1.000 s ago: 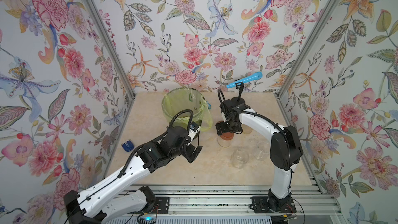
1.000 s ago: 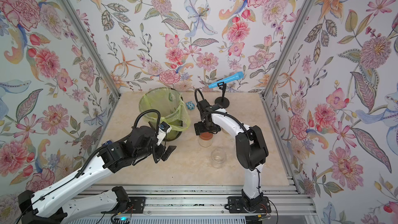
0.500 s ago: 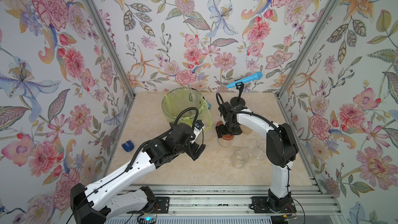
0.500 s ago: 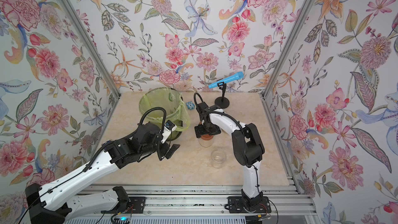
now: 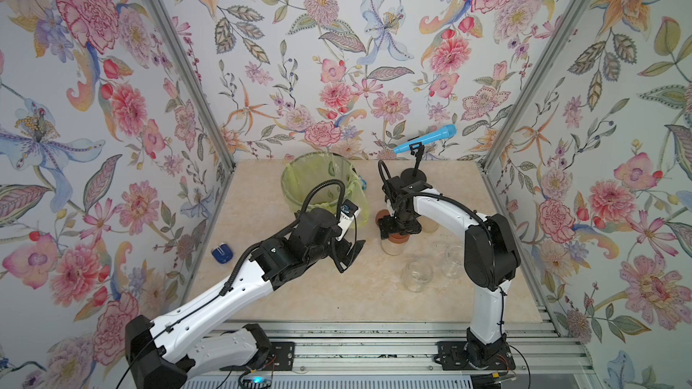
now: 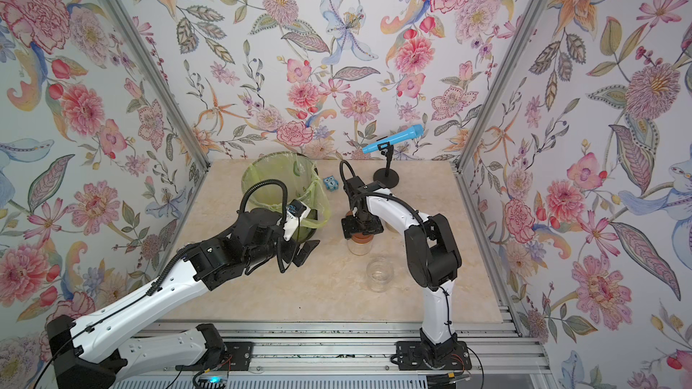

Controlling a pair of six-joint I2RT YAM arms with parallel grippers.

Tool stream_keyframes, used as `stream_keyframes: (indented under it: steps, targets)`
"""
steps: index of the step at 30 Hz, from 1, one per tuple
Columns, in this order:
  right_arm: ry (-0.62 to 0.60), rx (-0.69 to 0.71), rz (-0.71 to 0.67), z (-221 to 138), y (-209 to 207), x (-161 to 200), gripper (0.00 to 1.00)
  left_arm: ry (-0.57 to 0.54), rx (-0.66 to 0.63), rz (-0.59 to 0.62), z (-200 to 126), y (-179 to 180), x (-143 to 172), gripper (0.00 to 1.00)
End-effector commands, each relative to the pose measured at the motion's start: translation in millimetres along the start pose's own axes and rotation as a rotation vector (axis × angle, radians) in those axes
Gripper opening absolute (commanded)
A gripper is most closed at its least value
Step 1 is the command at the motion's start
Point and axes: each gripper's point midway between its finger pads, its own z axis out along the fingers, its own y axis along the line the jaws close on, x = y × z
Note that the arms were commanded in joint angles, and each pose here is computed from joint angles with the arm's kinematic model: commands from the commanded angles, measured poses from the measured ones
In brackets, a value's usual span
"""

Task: Empty moldy rice from jars
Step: Pick up the jar from the center of the board.

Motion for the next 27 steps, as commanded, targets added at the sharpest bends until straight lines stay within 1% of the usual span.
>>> stream_keyframes:
  steps: [1, 3, 5, 9, 14, 21, 27]
  targets:
    - [0.016, -0.001, -0.046, -15.7, 3.9, 18.7, 0.00, -0.143, -0.007, -0.042, -5.0, 4.3, -27.2, 1.00]
    - [0.007, -0.009, -0.040, -20.0, 4.3, 20.6, 0.00, -0.191, -0.005, -0.042, -6.2, 4.0, -31.9, 1.00]
    - [-0.014, -0.014, -0.029, -24.6, 7.3, 18.6, 0.00, -0.209, -0.004, -0.032, -6.4, 3.7, -37.3, 1.00]
    - [-0.056, 0.011, -0.036, -28.1, 7.0, 2.5, 0.00, -0.173, 0.008, 0.039, 2.7, -0.5, -29.4, 1.00]
    - [-0.092, 0.003, -0.031, -37.6, 10.0, -13.7, 0.00, -0.186, 0.028, 0.120, 5.1, -5.3, -23.0, 1.00]
    - [-0.099, -0.024, -0.045, -57.7, 13.9, -21.5, 0.00, -0.186, 0.050, 0.178, 5.1, -9.7, -24.5, 1.00]
    - [-0.086, -0.049, -0.054, -85.3, 19.3, -20.2, 0.00, -0.189, 0.082, 0.216, 4.9, -15.7, -30.3, 1.00]
